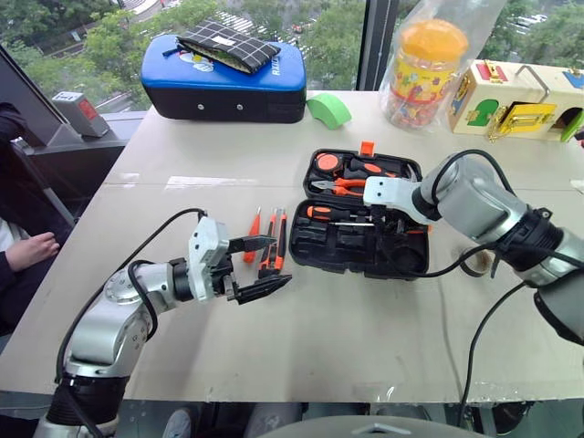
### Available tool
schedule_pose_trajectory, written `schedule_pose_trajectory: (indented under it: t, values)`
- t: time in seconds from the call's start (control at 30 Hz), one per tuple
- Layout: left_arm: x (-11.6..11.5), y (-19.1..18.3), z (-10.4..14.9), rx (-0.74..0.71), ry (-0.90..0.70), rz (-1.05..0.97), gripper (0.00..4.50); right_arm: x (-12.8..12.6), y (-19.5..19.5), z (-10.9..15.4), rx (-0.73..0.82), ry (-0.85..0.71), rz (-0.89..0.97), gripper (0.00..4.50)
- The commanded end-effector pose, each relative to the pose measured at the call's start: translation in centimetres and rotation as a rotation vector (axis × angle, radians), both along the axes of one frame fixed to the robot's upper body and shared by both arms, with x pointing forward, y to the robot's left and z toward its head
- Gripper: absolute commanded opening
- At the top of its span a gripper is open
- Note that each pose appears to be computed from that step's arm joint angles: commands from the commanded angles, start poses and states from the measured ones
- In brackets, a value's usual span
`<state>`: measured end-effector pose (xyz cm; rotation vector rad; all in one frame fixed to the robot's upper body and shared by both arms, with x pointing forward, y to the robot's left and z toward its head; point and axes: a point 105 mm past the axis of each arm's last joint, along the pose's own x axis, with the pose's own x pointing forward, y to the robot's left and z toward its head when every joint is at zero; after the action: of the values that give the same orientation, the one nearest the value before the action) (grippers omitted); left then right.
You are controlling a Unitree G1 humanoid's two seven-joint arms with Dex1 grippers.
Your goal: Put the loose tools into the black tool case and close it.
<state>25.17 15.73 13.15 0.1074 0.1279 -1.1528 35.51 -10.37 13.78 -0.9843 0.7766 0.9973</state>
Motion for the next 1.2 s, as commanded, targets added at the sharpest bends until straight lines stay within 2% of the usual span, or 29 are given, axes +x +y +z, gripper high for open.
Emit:
schedule_pose_trajectory:
  t: [0.03,0.2,0.3,0.43,0.47,0.67,0.83,1.0,1.07,1.13,1.2]
  values:
    - [-0.1,-0.8,1.1,0.003,-0.046,-0.019,4.50,-1.6,1.8,0.4,0.107,0.089,0.073,2.87]
    - [-0.2,-1.4,1.5,0.005,-0.049,-0.021,4.50,-2.8,2.2,3.6,0.290,0.123,0.099,2.87]
    - [0.0,-1.6,1.8,0.001,-0.050,-0.017,4.50,-3.1,1.9,4.2,0.425,0.096,0.064,2.07]
    - [0.1,-1.7,1.9,0.000,-0.049,-0.011,4.50,-3.5,1.3,3.8,0.551,0.021,0.007,0.13]
    - [0.2,-1.6,1.9,0.000,-0.048,-0.009,4.50,-3.5,1.0,3.7,0.591,-0.009,-0.031,0.02]
    - [0.4,-0.9,1.9,0.001,-0.047,0.005,4.50,-3.2,-0.7,3.0,0.736,-0.189,-0.225,0.02]
    - [0.4,-1.0,2.1,0.004,-0.049,0.010,4.50,-2.6,-1.5,0.8,0.725,-0.255,-0.331,0.02]
    - [0.3,-1.1,1.8,0.008,-0.046,0.024,4.50,-3.5,-1.7,-6.4,0.499,-0.123,-0.342,0.02]
    - [0.3,-0.9,1.4,0.003,-0.039,0.045,4.50,-3.7,-2.5,-8.1,0.419,-0.110,-0.330,0.02]
    - [0.2,-0.5,1.0,0.004,-0.032,0.073,4.50,-3.9,-2.9,-8.3,0.390,-0.128,-0.301,0.02]
    - [0.7,-0.1,0.8,-0.008,-0.038,0.141,4.50,-3.5,-2.9,-7.1,0.443,-0.187,-0.294,0.02]
